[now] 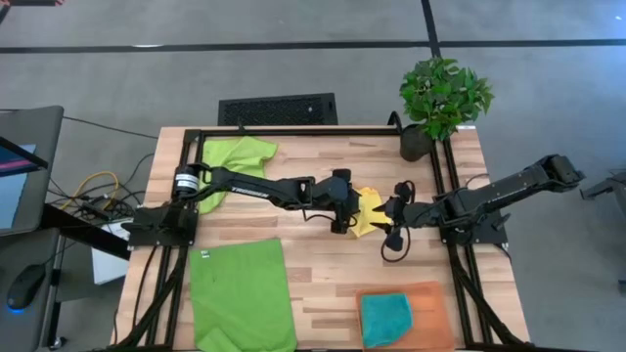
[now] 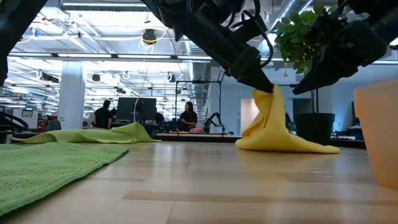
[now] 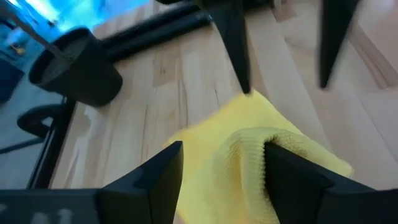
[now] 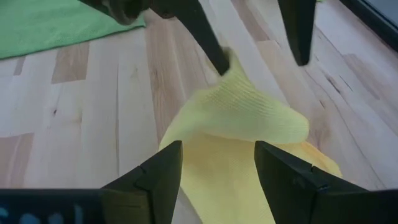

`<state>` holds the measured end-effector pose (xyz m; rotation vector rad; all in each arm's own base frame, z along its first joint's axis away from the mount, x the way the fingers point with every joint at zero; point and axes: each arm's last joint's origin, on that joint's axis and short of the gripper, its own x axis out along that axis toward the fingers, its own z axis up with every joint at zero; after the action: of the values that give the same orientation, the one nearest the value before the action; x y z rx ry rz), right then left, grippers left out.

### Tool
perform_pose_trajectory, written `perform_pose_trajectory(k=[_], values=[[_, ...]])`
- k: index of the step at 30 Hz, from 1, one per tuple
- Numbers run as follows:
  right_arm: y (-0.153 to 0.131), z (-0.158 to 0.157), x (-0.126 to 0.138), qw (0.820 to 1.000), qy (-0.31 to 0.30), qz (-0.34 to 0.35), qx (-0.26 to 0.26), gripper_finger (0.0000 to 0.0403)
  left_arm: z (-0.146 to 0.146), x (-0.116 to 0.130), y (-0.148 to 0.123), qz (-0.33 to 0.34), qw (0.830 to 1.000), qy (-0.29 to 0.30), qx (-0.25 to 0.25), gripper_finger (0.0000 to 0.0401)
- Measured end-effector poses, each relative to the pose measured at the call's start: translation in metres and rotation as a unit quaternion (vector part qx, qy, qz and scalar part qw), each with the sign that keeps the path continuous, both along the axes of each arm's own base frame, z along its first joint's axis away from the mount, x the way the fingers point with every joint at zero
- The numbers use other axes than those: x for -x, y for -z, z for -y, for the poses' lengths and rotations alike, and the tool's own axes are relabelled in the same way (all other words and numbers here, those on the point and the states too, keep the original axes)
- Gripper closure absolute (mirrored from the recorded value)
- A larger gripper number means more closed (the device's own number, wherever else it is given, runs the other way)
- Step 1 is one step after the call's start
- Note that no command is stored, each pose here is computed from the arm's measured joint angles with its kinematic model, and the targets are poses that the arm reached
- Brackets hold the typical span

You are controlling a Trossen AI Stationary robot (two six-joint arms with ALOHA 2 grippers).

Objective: Fold microfiber towels
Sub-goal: Fold the yellow microfiber towel

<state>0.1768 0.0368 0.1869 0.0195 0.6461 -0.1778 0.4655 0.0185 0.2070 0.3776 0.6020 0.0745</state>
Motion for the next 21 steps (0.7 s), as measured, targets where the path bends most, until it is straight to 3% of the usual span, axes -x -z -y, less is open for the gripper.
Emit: perform_pose_trajectory(k=[4, 9, 18, 21], values=[[0.000, -0.001, -0.002, 1.000, -0.013, 0.003, -0.001, 0.0177, 0.000, -0.010, 0.022, -0.001, 1.000, 0.004, -0.007, 0.0202], [0.004, -0.004, -0.003, 0.999, -0.034, -0.016, -0.001, 0.0177, -0.001, -0.016, 0.049, -0.046, 0.997, 0.016, -0.060, 0.0202], [0.007, -0.005, -0.003, 0.999, -0.036, -0.025, 0.000, 0.0177, -0.003, -0.015, 0.036, -0.035, 0.997, -0.016, -0.069, 0.0202], [0.007, -0.006, -0.003, 0.998, -0.051, -0.031, -0.012, 0.0177, -0.002, -0.009, 0.030, -0.060, 0.996, -0.023, -0.069, 0.0202]])
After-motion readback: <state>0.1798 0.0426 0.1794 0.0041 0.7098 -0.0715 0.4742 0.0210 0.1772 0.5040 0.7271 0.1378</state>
